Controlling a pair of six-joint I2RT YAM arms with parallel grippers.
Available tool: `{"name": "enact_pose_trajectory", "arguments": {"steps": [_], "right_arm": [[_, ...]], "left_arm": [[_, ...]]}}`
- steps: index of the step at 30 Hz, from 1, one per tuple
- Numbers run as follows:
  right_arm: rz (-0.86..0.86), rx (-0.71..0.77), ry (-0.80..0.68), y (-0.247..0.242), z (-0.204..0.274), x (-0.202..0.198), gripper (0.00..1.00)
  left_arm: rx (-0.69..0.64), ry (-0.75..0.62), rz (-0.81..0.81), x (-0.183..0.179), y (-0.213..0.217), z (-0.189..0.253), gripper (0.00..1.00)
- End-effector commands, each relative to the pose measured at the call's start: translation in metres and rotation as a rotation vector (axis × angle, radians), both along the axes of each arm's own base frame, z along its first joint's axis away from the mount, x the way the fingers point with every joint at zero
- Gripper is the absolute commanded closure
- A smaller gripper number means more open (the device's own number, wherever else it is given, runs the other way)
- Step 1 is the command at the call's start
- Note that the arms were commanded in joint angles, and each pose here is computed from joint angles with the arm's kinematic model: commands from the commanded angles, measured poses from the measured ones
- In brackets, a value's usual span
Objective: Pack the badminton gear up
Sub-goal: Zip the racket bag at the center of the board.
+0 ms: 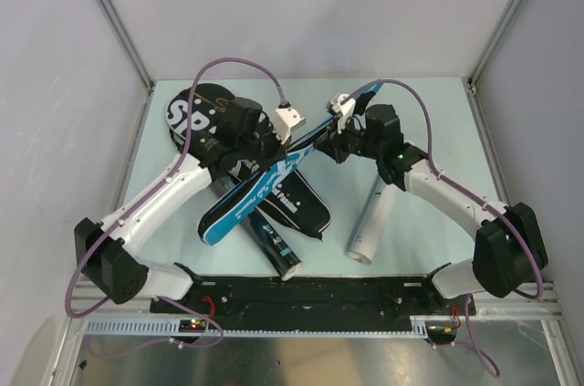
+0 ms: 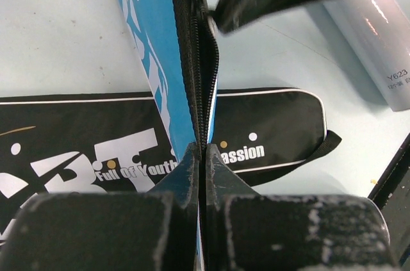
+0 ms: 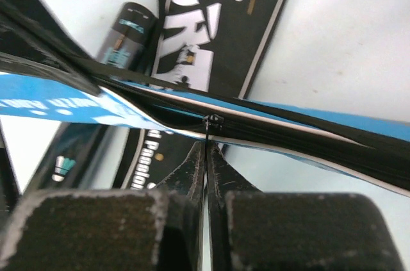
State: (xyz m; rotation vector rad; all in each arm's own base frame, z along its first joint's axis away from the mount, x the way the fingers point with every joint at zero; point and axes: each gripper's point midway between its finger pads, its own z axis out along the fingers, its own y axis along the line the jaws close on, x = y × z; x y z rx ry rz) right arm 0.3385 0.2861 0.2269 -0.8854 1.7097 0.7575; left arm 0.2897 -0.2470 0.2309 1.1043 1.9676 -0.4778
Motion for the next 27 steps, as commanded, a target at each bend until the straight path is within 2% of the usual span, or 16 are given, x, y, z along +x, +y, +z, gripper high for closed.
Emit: {"name": "enact_pose_trajectory", "arguments": {"steps": [1,6,8,12,14,16,18,21,27], "right_arm": [[0.097,0.18,-0.043,0.042,0.056,-0.022,1.0],[0.045,0.241,0.002,0.046,0.058,-0.011,1.0],[-0.022,0.264,0.035,0.034,0.055,0.007,1.0],[-0.141,0.308,0.037,0.001,0.065,0.033,1.0],[-0.174,0.318,0.032,-0.01,0.069,0.041,1.0],[-0.211,0.319,0.034,-0.022,0.067,0.05,1.0],[-0.245,0.315,0.039,-0.031,0.063,0.059,1.0],[-0.279,0.325,0.049,-0.041,0.062,0.066,1.0],[-0.32,0.347,0.039,-0.052,0.066,0.075,1.0]], "left_arm": [[-0.116,-0.116,0.005,0.025,-0.021,0.045,1.0],[-0.121,-0.115,0.03,0.038,-0.027,0.047,0.98],[-0.118,-0.129,0.055,0.042,-0.024,0.051,0.85],[-0.075,-0.195,0.119,0.046,-0.005,0.058,0.44],[-0.059,-0.228,0.12,0.039,0.004,0.062,0.3],[-0.067,-0.244,0.11,0.028,0.011,0.066,0.23],[-0.093,-0.245,0.098,0.012,0.017,0.07,0.18],[-0.133,-0.216,0.075,-0.017,0.027,0.066,0.15],[-0.169,-0.115,0.115,-0.069,0.054,0.017,0.15]]}}
